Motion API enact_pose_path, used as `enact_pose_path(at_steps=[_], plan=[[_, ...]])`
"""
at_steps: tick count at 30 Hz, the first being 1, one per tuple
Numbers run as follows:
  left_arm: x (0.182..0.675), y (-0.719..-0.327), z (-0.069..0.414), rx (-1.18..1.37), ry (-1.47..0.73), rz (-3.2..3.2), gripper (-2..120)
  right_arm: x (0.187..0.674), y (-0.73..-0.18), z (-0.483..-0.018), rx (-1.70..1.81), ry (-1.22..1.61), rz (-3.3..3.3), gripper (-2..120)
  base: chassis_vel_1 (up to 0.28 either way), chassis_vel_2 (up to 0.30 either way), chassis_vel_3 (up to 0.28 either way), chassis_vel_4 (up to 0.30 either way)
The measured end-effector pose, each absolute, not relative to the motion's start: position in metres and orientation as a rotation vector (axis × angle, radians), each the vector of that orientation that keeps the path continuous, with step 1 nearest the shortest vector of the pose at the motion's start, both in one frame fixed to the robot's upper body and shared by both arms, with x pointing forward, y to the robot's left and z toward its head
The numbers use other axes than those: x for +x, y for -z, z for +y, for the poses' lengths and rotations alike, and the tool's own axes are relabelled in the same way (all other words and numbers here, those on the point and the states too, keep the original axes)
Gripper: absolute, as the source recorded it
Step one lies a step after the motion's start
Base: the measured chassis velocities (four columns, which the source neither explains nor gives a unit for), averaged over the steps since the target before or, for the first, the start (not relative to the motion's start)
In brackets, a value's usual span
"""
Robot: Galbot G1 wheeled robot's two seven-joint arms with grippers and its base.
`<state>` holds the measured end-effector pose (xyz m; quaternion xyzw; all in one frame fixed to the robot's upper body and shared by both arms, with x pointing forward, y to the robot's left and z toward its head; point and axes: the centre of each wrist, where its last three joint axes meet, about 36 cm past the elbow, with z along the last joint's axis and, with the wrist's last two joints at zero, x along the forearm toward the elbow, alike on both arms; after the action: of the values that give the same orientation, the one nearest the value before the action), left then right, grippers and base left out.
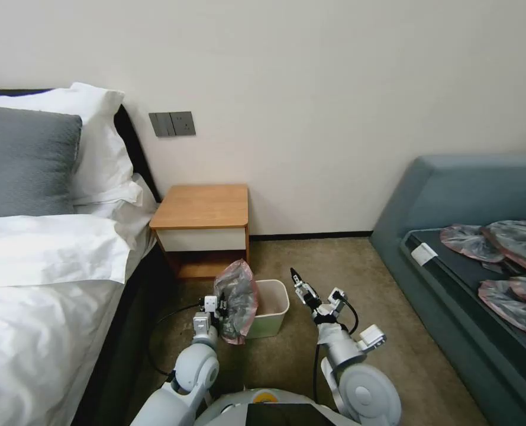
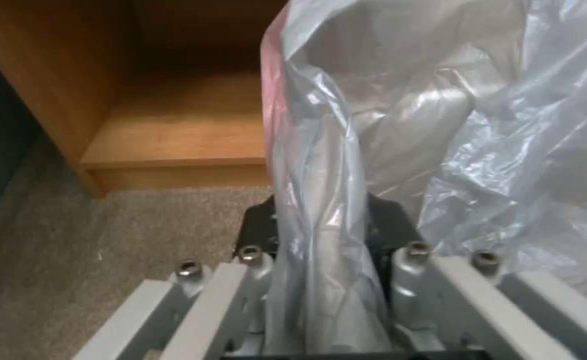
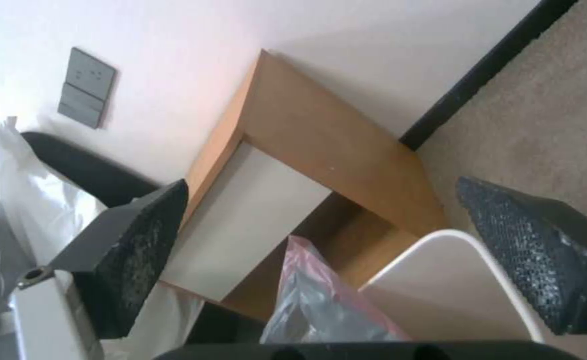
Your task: Pick up the garbage bag from the table and place it over the trash can.
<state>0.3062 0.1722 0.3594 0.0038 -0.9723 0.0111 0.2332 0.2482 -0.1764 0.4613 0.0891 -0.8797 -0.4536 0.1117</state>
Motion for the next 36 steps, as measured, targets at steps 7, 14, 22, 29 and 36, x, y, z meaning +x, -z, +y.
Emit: enact_pose_path(at_steps=[7,14,22,29,36], plan=[[0.292,-0.388,0.177,0.017,-0.06,-2.742,9,0.246,-0.475,-0.177,0.32,1.269,-2.653,100,0.0,0.0,0.0,0.0],[0.273,-0.416,0.183,-0.009,-0.089,-2.802,9,0.244,-0.499,-0.183,0.449,1.216,-2.702,100,0.0,0.0,0.0,0.0],[0.257,-0.431,0.193,-0.038,-0.096,-2.907,9,0.242,-0.519,-0.191,0.715,1.104,-2.663,100,0.0,0.0,0.0,0.0],[0.251,-0.43,0.2,-0.07,-0.129,-2.981,9,0.258,-0.521,-0.186,0.884,1.038,-2.601,100,0.0,0.0,0.0,0.0],[0.25,-0.429,0.202,-0.082,-0.165,-3.007,9,0.275,-0.512,-0.176,0.963,0.994,-2.539,100,0.0,0.0,0.0,0.0]])
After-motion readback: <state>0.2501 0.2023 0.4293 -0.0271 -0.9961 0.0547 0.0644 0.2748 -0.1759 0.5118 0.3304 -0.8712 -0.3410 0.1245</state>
